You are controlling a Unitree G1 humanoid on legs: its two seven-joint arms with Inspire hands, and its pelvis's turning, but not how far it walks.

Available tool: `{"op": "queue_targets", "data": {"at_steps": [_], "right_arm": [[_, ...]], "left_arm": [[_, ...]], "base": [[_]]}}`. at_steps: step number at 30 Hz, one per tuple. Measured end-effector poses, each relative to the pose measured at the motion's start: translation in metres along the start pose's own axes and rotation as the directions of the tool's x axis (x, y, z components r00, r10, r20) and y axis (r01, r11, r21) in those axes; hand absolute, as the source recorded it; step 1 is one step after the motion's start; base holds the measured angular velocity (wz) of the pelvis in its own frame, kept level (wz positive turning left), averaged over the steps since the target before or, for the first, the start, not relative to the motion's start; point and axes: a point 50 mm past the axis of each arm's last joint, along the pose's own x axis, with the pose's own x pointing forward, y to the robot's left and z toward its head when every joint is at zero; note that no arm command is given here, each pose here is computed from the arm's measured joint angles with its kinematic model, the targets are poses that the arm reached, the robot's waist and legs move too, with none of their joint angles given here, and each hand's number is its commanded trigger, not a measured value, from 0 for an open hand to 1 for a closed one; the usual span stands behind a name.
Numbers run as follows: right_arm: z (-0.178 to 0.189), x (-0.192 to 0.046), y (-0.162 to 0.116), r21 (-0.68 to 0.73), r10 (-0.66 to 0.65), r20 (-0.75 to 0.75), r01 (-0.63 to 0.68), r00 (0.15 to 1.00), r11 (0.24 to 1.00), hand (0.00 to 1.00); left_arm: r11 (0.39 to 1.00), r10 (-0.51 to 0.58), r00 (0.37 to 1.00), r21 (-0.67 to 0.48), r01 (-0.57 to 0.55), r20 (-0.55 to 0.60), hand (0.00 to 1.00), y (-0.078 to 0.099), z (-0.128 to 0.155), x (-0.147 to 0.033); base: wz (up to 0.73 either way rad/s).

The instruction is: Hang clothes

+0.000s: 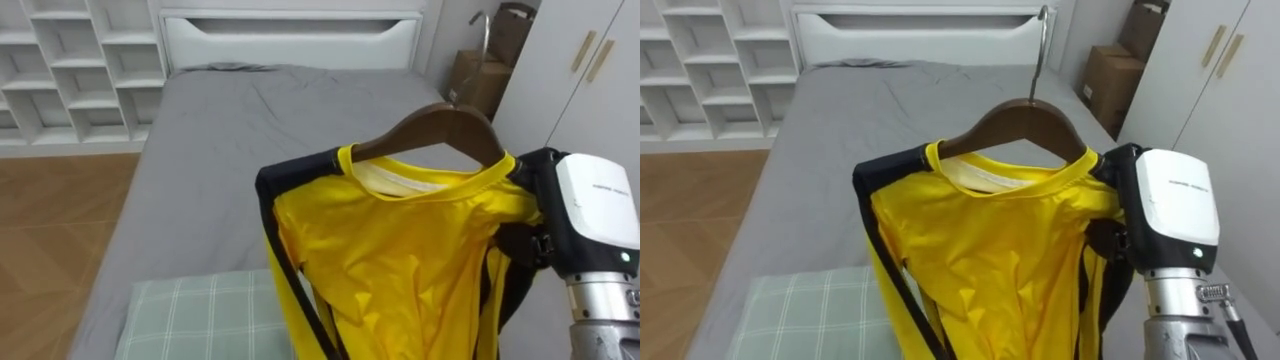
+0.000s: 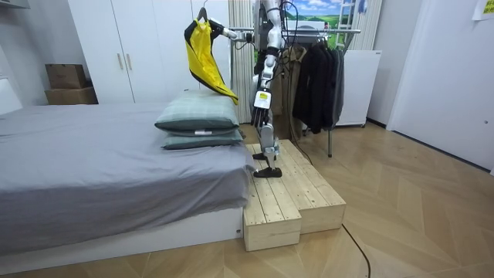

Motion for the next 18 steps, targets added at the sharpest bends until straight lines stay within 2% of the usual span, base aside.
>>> {"op": "queue_targets", "data": {"at_steps": [18], "right_arm": [[0.0004, -0.0097, -0.0037, 0.012, 0.008, -0.029, -0.007, 1.0, 1.0, 1.0]], "left_arm": [[1.0, -0.003, 1.0, -0.003, 0.004, 0.01, 0.0, -0.0018, 0.0047, 0.0003]], "base": [[0.0]]}}
